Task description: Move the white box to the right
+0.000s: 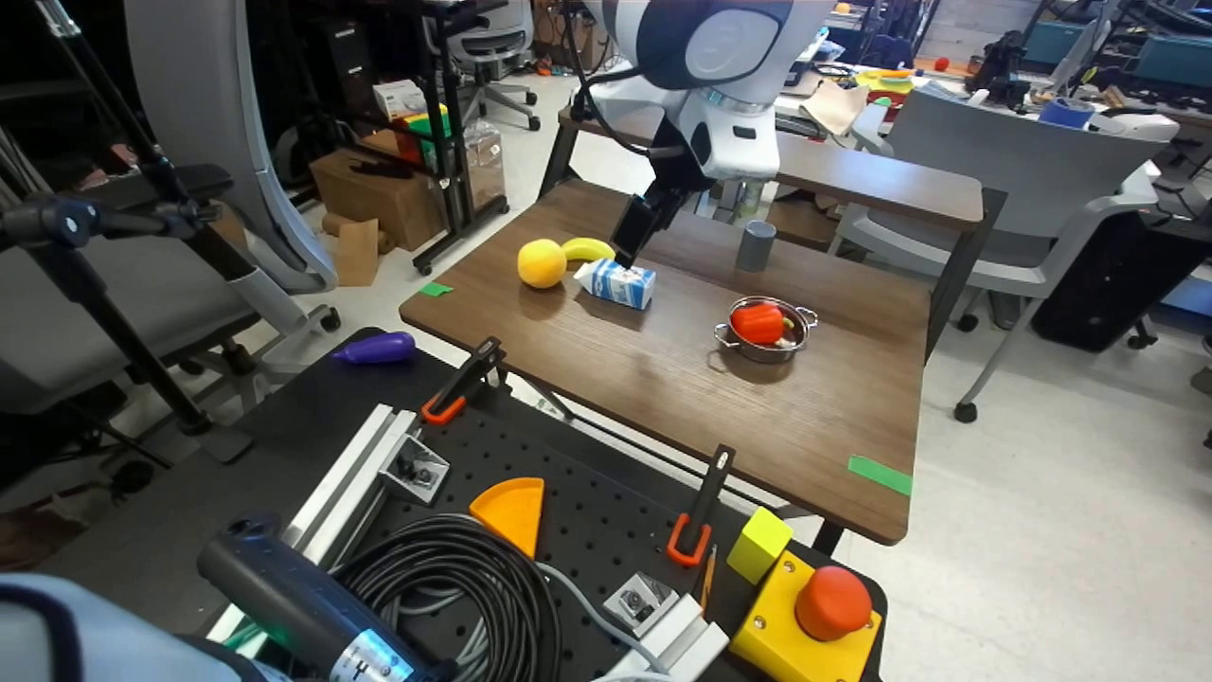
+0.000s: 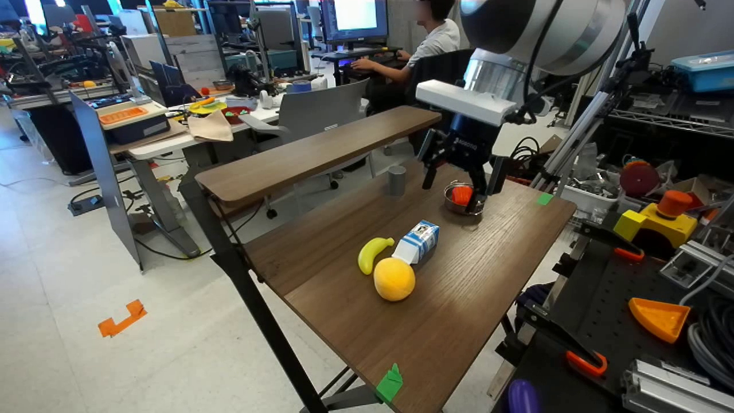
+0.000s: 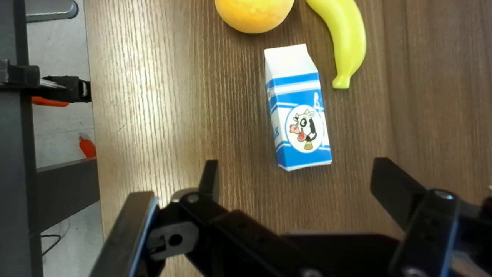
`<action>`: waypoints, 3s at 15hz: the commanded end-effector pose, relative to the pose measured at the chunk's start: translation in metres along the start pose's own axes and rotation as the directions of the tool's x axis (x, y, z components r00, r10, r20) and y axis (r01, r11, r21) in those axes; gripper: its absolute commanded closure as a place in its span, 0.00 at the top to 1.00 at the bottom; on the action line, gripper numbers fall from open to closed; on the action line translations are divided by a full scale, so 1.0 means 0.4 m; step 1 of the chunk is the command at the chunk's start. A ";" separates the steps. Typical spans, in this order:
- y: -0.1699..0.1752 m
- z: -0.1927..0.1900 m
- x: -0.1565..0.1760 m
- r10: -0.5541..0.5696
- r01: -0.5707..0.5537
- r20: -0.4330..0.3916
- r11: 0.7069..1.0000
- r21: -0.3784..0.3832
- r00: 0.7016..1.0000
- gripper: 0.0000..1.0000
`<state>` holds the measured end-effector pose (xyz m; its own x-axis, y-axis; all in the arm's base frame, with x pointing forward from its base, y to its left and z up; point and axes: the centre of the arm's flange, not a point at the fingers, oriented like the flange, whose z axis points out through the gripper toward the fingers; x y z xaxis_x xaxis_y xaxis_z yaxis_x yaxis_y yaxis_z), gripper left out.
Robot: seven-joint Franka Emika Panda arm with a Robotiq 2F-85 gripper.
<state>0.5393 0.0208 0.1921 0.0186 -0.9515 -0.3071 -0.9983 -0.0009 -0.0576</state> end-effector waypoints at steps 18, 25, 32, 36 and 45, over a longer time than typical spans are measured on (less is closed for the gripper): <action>-0.153 0.246 -0.073 -0.139 0.109 -0.240 0.985 -0.134 0.961 0.72; -0.137 0.213 -0.093 -0.165 0.130 -0.235 0.979 -0.157 0.958 0.20; -0.037 -0.047 -0.077 -0.193 0.173 -0.286 0.981 -0.092 0.939 0.18; -0.017 -0.162 0.026 -0.115 0.107 -0.327 0.993 -0.041 0.938 0.18; -0.106 -0.313 0.280 0.224 -0.151 -0.366 0.965 0.216 0.903 0.18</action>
<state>0.5626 -0.1013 0.2755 -0.0940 -0.9950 0.0339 -0.9831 0.0874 -0.1607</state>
